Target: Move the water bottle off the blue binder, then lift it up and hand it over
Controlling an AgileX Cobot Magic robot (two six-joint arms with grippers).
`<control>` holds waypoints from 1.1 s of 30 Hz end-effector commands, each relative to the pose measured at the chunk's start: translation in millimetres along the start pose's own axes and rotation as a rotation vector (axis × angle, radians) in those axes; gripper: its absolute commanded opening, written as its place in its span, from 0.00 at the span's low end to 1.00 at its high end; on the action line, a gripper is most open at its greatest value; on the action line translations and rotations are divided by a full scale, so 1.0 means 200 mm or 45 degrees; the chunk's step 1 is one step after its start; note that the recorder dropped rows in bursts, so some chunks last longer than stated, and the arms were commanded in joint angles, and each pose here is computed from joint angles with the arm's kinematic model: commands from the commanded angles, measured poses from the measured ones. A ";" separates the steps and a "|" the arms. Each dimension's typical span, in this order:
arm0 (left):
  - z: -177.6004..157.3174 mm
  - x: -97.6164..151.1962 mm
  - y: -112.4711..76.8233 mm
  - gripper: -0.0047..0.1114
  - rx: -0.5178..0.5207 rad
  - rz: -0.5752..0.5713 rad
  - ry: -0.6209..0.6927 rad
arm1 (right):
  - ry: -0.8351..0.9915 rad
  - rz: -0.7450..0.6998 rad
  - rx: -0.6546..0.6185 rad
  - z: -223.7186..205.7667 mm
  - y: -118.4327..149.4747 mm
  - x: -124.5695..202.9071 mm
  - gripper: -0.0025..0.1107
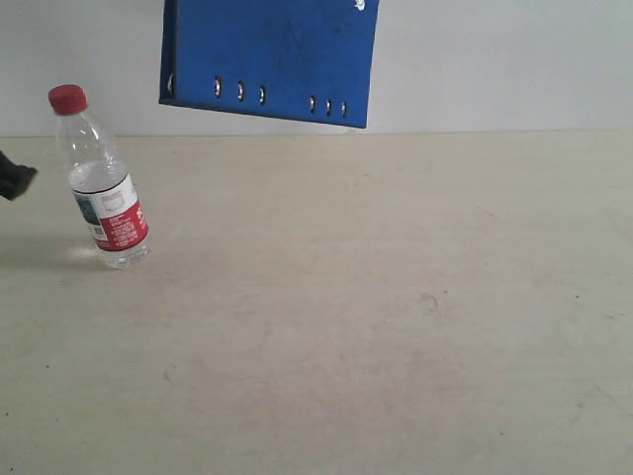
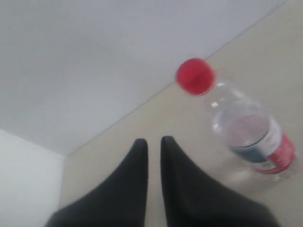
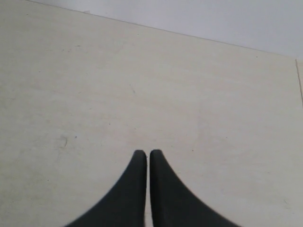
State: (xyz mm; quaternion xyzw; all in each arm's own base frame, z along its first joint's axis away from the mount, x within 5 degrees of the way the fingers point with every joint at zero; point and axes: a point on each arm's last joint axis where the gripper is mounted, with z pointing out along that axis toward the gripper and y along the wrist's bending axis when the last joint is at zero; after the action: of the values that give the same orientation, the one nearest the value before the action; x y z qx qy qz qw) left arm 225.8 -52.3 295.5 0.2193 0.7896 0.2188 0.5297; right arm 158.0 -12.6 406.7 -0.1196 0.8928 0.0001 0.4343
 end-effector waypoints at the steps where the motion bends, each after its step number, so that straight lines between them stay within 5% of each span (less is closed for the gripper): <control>1: -0.07 0.11 0.13 0.10 -0.174 -0.079 0.081 | 0.009 -0.035 0.023 0.00 -0.01 0.00 0.02; 7: -0.18 0.32 0.23 0.10 -0.284 -0.345 0.152 | 0.011 -0.041 0.019 0.00 -0.01 0.01 0.02; 11: -0.26 0.31 0.17 0.10 -0.058 -0.616 -0.104 | 0.031 -0.052 0.006 0.00 0.00 0.01 0.02; 15: -0.32 0.28 0.11 0.10 0.138 -0.604 -0.267 | 0.047 -0.048 -0.017 0.00 0.01 0.02 0.02; 23: -0.30 0.50 -0.06 0.10 0.247 -0.777 -0.078 | 0.048 -0.062 -0.076 0.00 0.04 0.01 0.02; 25: -0.29 0.59 -0.09 0.10 0.180 -0.881 0.032 | 0.058 -0.120 -0.145 0.00 0.09 0.01 0.02; 29: -0.30 0.79 -0.05 0.10 -0.195 -1.164 0.260 | 0.067 -0.183 -0.216 0.01 0.14 0.01 0.02; 33: -0.30 0.75 -0.02 0.10 -0.222 -1.129 0.164 | -0.179 -0.134 -0.194 -0.12 0.18 -0.03 0.02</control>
State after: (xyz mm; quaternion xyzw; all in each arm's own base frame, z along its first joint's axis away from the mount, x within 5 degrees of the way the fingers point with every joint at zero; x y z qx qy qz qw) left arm 117.4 23.7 196.6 -0.2062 0.8290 0.0477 0.5177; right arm 148.3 17.2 410.8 -0.2034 0.8716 0.0504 0.4432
